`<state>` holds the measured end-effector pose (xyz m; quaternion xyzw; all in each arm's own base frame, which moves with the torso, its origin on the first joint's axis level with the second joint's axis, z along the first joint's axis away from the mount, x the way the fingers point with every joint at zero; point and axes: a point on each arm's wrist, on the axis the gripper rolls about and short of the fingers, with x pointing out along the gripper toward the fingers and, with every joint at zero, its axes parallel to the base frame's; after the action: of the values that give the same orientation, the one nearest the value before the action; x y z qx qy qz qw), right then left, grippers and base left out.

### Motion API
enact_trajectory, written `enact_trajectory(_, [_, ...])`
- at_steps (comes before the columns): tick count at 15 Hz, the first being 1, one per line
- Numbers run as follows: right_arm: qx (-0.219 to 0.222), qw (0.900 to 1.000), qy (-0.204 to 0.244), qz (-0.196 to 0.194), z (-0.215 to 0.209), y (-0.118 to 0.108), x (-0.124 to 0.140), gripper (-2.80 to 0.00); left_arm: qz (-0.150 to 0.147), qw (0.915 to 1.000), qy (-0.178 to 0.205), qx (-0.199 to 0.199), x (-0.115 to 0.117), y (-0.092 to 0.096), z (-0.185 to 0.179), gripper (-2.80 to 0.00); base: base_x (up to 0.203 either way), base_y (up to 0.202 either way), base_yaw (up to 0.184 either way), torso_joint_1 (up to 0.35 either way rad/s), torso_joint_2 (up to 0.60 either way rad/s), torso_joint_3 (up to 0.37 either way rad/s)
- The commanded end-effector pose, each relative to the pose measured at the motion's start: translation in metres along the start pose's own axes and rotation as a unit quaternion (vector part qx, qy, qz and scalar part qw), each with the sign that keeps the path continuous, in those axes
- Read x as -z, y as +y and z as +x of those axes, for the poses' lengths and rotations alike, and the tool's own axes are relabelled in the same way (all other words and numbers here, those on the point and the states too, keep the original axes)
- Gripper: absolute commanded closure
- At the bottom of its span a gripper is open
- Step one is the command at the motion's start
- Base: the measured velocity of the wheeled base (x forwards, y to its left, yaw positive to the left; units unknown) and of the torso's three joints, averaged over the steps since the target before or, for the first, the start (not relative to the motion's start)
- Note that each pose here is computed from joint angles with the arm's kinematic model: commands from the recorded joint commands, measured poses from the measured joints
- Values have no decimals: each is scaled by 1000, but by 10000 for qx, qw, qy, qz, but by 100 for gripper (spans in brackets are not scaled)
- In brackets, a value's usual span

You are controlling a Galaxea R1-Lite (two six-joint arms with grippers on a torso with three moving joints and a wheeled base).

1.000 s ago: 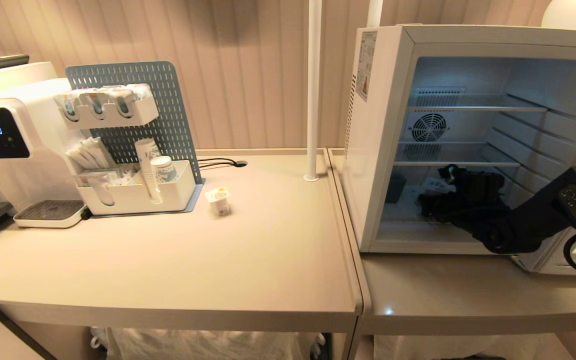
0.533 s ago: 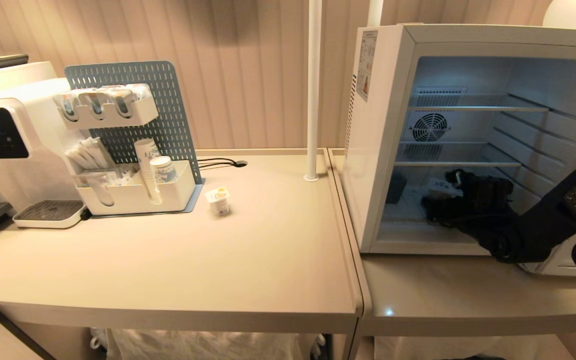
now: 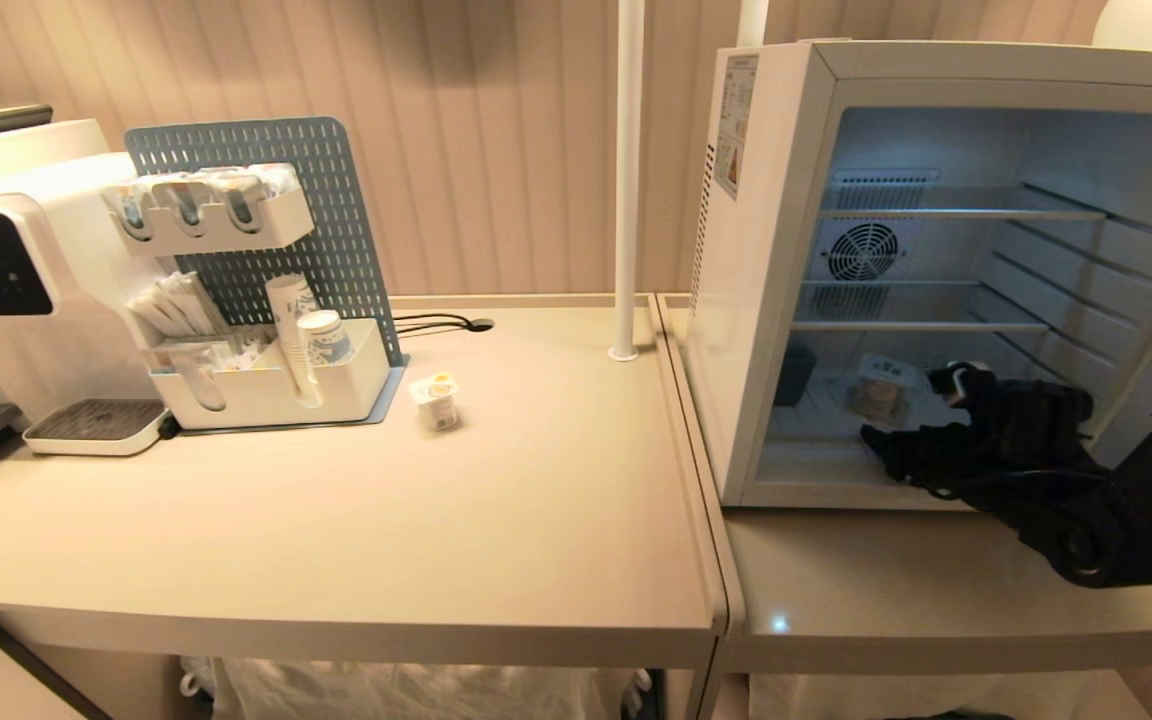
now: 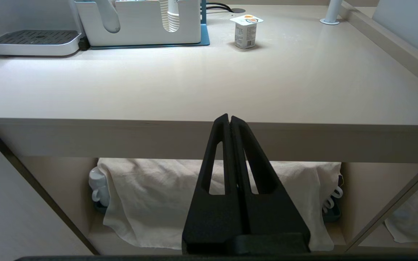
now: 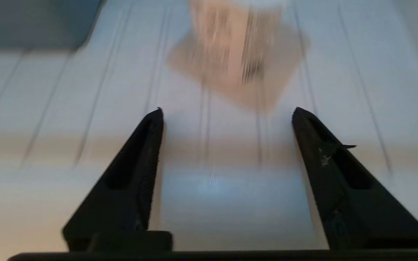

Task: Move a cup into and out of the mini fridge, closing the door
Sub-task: Put the yoghurt in the freezer

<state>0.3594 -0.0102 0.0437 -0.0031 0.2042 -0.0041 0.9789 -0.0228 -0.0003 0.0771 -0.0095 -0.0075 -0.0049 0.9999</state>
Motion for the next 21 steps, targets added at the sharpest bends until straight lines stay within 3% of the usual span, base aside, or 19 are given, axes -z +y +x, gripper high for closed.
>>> enact_trajectory(1, [-14,9992,-401,-2,-32,0,-15,-280,-4,10000,7,-2,0,0,0,0,0,0,0,0,0,0])
enact_trajectory(4, [-112,9987,-505,-7,-68,1,-13,-280,-4,10000,6,-2,0,0,0,0,0,0,0,0,0,0])
enact_trajectory(7, [-301,9953,-923,-33,-125,0,-22,-280,-4,10000,0,-2,0,0,0,0,0,0,0,0,0,0])
enact_trajectory(8, [-351,9930,-1123,-53,-146,1,-26,0,-4,10000,6,-2,0,0,0,0,0,0,0,0,0,0])
enact_trajectory(11, [-727,9851,-1550,-144,-213,4,-28,0,-4,10000,5,-2,0,0,0,0,0,0,0,0,0,0])
enact_trajectory(14, [-1140,9804,-1595,-196,-278,8,-19,0,-4,10000,0,-2,0,0,0,0,0,0,0,0,0,0])
enact_trajectory(21, [-1864,9716,-1443,-227,-396,14,46,0,-4,10000,6,-2,0,0,0,0,0,0,0,0,0,0])
